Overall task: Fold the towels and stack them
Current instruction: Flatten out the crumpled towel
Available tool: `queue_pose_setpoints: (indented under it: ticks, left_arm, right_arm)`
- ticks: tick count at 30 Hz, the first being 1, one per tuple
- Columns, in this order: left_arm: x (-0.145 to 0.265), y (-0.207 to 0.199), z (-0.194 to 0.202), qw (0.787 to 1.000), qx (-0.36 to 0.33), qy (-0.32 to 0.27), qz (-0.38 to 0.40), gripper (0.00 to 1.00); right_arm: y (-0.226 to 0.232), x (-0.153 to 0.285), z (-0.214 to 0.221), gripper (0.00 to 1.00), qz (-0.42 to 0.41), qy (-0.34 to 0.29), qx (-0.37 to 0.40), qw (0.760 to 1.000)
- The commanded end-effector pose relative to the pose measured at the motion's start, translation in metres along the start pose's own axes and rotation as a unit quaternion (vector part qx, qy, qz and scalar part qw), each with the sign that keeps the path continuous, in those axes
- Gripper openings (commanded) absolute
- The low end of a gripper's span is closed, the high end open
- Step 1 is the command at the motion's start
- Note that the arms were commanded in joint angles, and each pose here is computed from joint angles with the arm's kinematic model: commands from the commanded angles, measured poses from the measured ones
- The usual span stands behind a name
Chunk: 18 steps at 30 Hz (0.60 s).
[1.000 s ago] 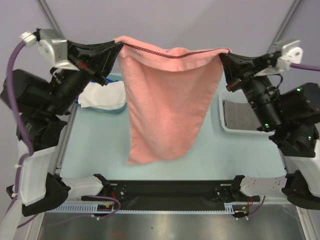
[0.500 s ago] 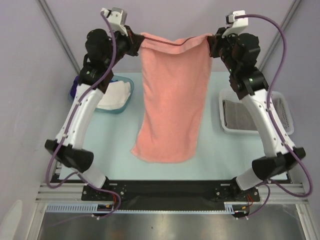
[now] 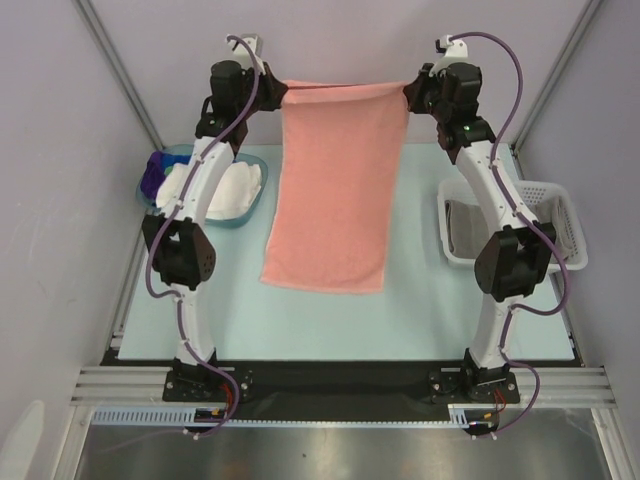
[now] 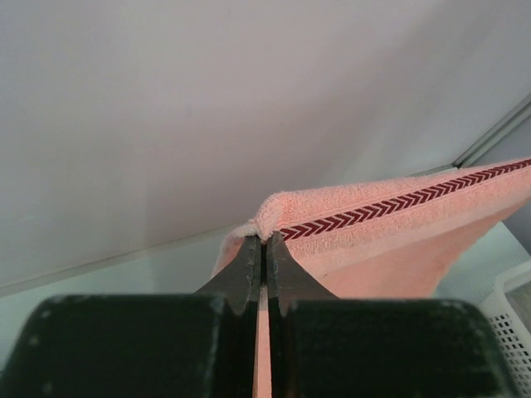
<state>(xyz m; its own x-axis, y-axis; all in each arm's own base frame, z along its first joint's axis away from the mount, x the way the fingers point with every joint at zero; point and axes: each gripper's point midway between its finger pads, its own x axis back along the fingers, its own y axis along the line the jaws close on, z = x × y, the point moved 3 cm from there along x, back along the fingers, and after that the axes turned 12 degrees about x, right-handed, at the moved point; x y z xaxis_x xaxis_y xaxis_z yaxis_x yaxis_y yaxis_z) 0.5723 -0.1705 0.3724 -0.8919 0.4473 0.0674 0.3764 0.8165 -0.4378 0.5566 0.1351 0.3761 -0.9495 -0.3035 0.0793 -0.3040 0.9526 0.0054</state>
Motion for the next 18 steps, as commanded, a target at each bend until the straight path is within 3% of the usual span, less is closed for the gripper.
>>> queue_pose_setpoints:
  ticks: [1, 9, 18]
  left_arm:
    - [0.004, -0.018, -0.041, 0.997, -0.010, -0.061, 0.035, 0.00]
    - [0.006, 0.006, -0.003, 1.000, -0.005, -0.025, 0.010, 0.00]
    - [0.028, 0.018, 0.035, 0.999, 0.026, 0.024, -0.003, 0.00]
  right_arm:
    - [0.003, 0.007, -0.052, 0.00, -0.005, -0.073, 0.000, 0.997]
    - [0.007, 0.012, -0.006, 0.00, 0.012, -0.005, -0.028, 1.000]
    - [0.037, 0.047, 0.063, 0.00, 0.001, 0.093, -0.054, 0.994]
